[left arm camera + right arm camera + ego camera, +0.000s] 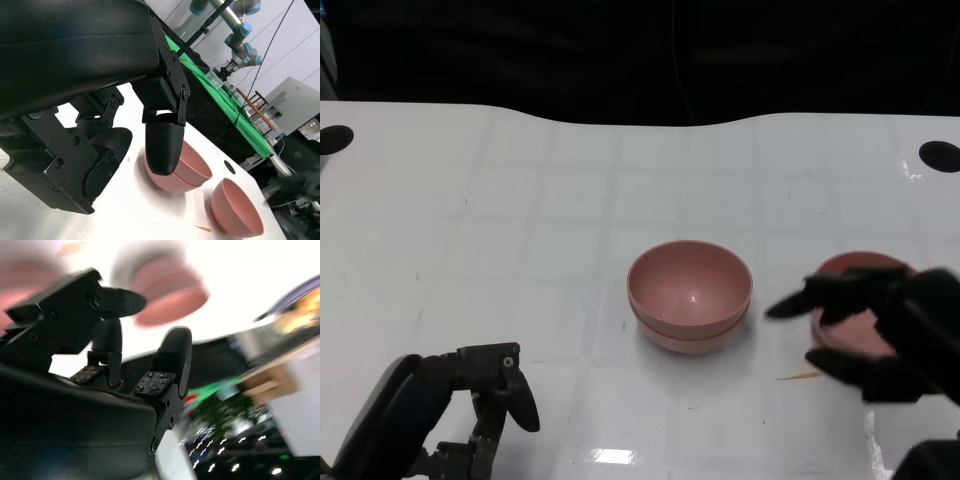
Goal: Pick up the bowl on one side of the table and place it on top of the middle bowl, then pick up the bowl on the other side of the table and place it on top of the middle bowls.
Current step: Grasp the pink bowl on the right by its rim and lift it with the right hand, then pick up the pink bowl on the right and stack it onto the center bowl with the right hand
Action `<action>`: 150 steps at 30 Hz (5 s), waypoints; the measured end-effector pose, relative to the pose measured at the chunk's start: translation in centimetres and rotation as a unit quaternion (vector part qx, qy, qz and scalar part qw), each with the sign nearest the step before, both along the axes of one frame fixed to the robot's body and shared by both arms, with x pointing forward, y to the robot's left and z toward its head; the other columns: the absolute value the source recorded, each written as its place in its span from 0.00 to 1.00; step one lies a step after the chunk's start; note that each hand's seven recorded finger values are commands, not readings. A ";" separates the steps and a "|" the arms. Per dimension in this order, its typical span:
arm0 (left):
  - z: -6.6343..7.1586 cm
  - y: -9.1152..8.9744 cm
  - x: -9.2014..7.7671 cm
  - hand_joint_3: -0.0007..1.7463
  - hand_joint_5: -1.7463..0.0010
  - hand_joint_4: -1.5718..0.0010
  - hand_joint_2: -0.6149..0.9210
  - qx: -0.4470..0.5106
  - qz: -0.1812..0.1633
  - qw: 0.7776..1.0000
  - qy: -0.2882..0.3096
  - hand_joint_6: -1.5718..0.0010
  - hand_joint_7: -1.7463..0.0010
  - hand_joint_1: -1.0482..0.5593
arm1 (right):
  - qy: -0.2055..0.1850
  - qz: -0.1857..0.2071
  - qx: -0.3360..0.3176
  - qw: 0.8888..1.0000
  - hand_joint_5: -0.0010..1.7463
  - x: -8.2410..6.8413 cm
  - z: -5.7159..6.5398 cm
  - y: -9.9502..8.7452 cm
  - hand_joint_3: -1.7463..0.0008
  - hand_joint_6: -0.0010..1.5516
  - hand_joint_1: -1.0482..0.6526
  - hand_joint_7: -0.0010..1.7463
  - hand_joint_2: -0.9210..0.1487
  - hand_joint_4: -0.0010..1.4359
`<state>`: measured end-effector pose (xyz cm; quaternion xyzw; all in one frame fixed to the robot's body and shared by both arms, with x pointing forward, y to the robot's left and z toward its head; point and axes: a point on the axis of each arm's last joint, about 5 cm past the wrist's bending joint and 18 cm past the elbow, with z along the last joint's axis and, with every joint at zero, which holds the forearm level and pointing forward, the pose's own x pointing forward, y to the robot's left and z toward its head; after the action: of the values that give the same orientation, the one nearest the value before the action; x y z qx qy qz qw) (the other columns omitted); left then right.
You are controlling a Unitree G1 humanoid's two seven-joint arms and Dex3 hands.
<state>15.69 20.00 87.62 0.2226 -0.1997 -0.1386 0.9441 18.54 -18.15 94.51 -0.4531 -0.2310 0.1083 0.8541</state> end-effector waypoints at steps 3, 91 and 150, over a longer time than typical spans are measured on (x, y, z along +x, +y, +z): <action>0.0 0.0 0.0 0.92 0.07 0.40 0.55 0.001 -0.001 1.000 0.000 0.44 0.18 0.70 | 0.002 -0.033 -0.020 0.999 0.29 -0.3 0.4 0.0 1.00 0.38 0.35 0.08 0.12 0.37; 0.5 -0.8 0.5 0.94 0.05 0.40 0.52 0.023 -0.016 1.000 -0.001 0.43 0.17 0.72 | -0.076 0.045 -0.064 0.994 1.00 7.4 -2.8 2.1 0.23 0.57 0.57 0.85 0.61 0.68; 0.3 -1.0 0.6 0.94 0.06 0.41 0.53 0.037 -0.032 0.999 0.001 0.43 0.18 0.71 | -0.029 0.254 -0.074 0.964 0.10 9.6 -0.9 6.8 0.80 0.28 0.18 0.00 0.00 0.22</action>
<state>16.27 18.97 87.94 0.2507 -0.2005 -0.1758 0.9306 28.13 -11.37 93.60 -0.4444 -0.3544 0.3252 0.7558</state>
